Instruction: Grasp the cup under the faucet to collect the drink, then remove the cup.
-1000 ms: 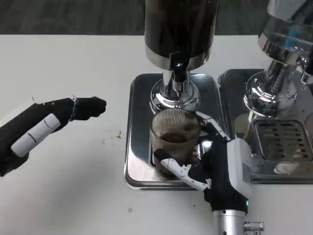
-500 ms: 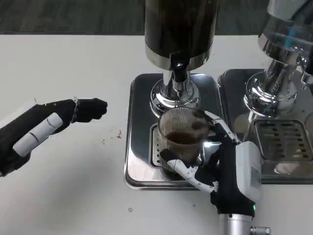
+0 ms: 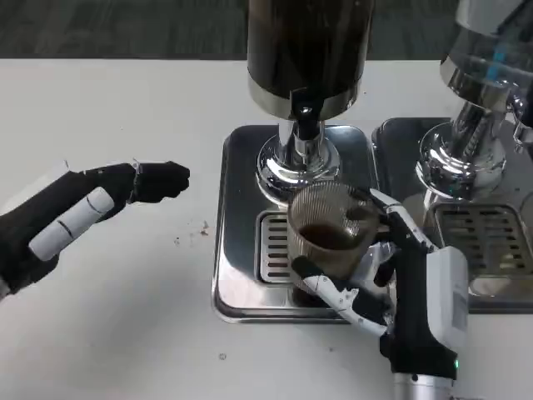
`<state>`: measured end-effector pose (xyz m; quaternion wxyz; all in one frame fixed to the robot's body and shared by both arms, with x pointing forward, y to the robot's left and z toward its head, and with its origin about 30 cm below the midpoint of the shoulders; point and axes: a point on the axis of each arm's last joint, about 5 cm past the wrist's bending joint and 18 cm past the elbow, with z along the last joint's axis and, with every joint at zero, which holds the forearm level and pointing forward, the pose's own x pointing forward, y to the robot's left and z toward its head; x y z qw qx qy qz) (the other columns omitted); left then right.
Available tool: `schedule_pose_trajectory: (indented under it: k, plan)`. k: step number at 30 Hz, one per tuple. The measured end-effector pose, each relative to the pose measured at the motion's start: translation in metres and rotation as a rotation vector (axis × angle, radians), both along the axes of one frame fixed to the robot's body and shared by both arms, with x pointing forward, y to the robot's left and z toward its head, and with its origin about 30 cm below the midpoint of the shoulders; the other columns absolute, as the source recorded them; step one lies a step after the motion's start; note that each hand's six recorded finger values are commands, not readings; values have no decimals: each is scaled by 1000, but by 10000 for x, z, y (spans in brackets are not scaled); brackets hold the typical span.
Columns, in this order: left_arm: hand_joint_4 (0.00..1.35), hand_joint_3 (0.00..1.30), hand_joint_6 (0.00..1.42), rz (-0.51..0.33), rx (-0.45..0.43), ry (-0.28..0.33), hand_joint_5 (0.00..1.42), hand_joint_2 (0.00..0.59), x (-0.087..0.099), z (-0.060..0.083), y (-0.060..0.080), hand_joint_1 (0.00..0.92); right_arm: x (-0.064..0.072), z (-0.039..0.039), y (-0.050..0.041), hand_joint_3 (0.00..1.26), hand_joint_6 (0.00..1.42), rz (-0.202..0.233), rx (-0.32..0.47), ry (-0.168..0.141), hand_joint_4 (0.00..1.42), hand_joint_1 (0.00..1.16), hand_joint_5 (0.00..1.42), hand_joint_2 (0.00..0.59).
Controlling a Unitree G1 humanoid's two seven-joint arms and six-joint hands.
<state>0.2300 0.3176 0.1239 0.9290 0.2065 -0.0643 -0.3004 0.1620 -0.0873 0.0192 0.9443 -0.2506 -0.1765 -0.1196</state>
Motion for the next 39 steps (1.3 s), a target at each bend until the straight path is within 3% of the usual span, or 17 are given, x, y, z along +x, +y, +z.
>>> schedule_pose_trajectory:
  k: [15,22,30,39]
  plan:
    - [242,296,180,-88,32,-31,204,187,54,-33,-174,0,-190,30,-164,562,1190,-35,-3,-2,652,707,837,211]
    - [208,275,180,-158,70,-127,192,181,19,37,-268,0,-266,108,-238,570,1204,-61,6,-34,670,705,855,209]
    - [205,273,180,-207,85,-145,184,177,-49,35,-330,0,-338,178,-301,579,1211,-73,7,-47,678,709,866,212]
    - [192,263,180,-280,155,-207,169,172,-188,102,-341,0,-428,272,-365,592,1225,-78,3,-63,696,716,876,214]
